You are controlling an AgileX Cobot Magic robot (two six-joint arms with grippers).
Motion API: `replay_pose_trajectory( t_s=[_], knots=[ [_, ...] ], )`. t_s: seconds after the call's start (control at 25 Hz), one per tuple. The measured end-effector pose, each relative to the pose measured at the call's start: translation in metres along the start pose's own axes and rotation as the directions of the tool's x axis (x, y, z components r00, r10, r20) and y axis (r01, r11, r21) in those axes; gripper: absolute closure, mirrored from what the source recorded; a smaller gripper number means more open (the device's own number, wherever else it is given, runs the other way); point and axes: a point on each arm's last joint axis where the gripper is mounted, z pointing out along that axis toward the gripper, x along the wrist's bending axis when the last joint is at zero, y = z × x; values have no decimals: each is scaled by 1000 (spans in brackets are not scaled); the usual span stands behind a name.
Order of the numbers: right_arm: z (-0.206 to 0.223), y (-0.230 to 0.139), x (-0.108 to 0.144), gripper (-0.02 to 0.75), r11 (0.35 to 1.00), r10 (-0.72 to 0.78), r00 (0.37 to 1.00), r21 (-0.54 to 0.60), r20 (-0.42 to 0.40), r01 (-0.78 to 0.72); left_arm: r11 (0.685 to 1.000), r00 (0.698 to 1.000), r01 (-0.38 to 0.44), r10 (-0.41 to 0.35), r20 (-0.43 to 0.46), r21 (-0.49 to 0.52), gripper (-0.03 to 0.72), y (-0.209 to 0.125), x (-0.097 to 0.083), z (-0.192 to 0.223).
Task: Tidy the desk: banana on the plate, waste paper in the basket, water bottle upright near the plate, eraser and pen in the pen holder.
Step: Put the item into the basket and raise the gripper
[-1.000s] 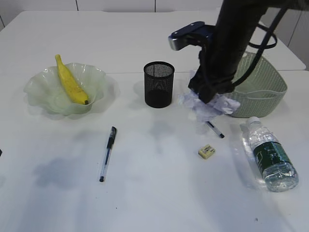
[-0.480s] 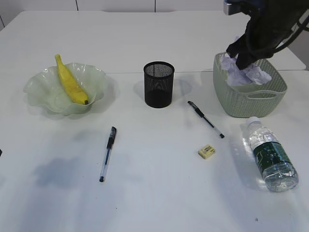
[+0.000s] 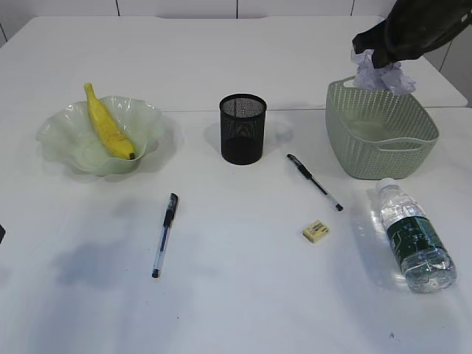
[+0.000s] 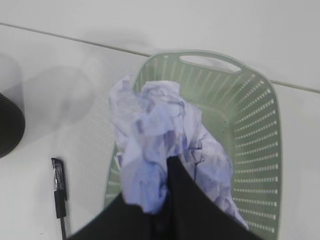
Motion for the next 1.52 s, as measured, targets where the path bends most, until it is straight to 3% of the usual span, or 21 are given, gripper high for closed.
replay_pose_trajectory(
  t_s=[0.4,0.64,0.96,1.52],
  knots=[
    [46,-17,-3,696,988,136,990,64,31,-138,1000,1000,12,-12,14,-6,192,1,-1,0],
    [60,-23,-2,612,982,167,985,81,34,-169,1000,1000,13,-13,15,-6,192,1,-1,0],
    [59,-23,-2,419,977,187,982,92,39,-190,1000,1000,13,-13,15,-6,192,1,-1,0],
    [9,-10,-4,400,954,213,976,205,48,-218,1000,1000,13,-13,15,-9,192,1,-1,0]
  ],
)
